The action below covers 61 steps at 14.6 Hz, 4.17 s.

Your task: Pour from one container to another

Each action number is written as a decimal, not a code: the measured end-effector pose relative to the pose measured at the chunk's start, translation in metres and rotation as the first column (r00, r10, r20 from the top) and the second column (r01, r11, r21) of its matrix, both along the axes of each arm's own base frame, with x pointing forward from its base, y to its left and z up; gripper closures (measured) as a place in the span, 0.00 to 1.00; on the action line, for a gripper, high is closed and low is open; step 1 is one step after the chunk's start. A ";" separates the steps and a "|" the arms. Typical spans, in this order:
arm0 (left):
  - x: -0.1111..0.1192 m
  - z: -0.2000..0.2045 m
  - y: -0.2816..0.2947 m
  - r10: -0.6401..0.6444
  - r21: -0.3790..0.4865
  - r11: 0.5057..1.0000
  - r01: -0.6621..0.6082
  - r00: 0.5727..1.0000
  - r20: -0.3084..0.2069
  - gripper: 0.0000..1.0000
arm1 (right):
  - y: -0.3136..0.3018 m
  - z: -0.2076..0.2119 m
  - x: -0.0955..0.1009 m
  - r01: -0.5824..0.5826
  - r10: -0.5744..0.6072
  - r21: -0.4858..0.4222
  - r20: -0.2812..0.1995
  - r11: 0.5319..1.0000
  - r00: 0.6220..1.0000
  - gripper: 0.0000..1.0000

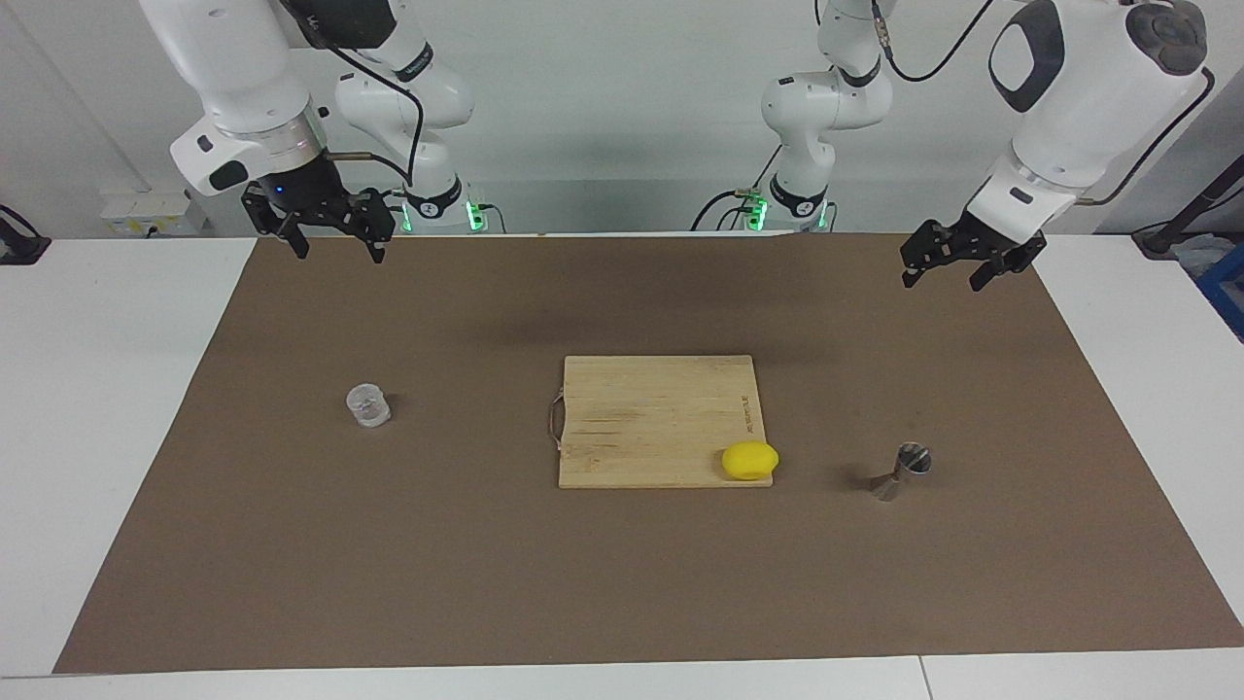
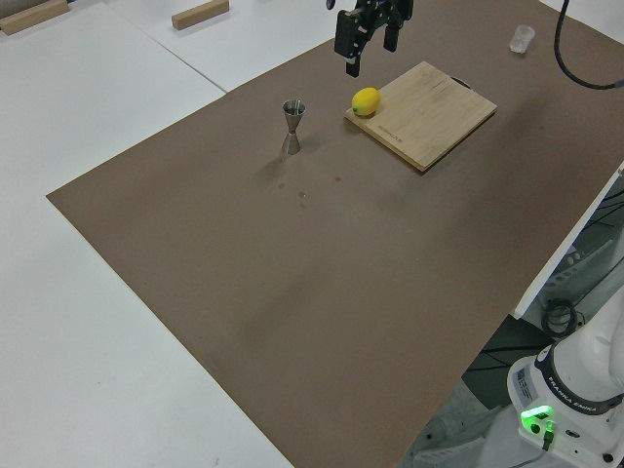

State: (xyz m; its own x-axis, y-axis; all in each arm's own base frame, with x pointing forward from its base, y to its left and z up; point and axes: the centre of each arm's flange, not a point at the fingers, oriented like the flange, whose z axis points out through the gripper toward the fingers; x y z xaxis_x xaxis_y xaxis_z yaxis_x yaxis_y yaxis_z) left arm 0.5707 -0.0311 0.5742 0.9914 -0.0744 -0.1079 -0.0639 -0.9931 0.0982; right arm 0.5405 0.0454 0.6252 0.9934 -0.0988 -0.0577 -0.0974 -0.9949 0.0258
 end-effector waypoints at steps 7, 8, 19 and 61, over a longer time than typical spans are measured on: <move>0.019 -0.096 0.112 0.411 -0.220 0.863 -0.455 0.885 -0.220 0.00 | 0.000 0.000 0.000 0.000 0.000 0.000 0.000 1.000 1.000 0.00; 0.015 -0.109 0.121 0.495 -0.232 0.799 -0.555 0.825 -0.273 0.00 | 0.000 0.000 0.000 0.000 0.000 0.000 0.000 1.000 1.000 0.00; -0.008 -0.228 0.175 0.531 0.094 -0.332 -0.939 -0.268 -0.804 0.00 | 0.000 0.000 0.000 0.000 0.000 0.000 0.000 1.000 1.000 0.00; 0.031 -0.283 0.082 0.242 0.222 -0.619 -0.754 -0.452 -0.859 0.21 | -0.010 0.000 0.001 0.018 -0.018 0.000 0.000 1.000 1.000 0.00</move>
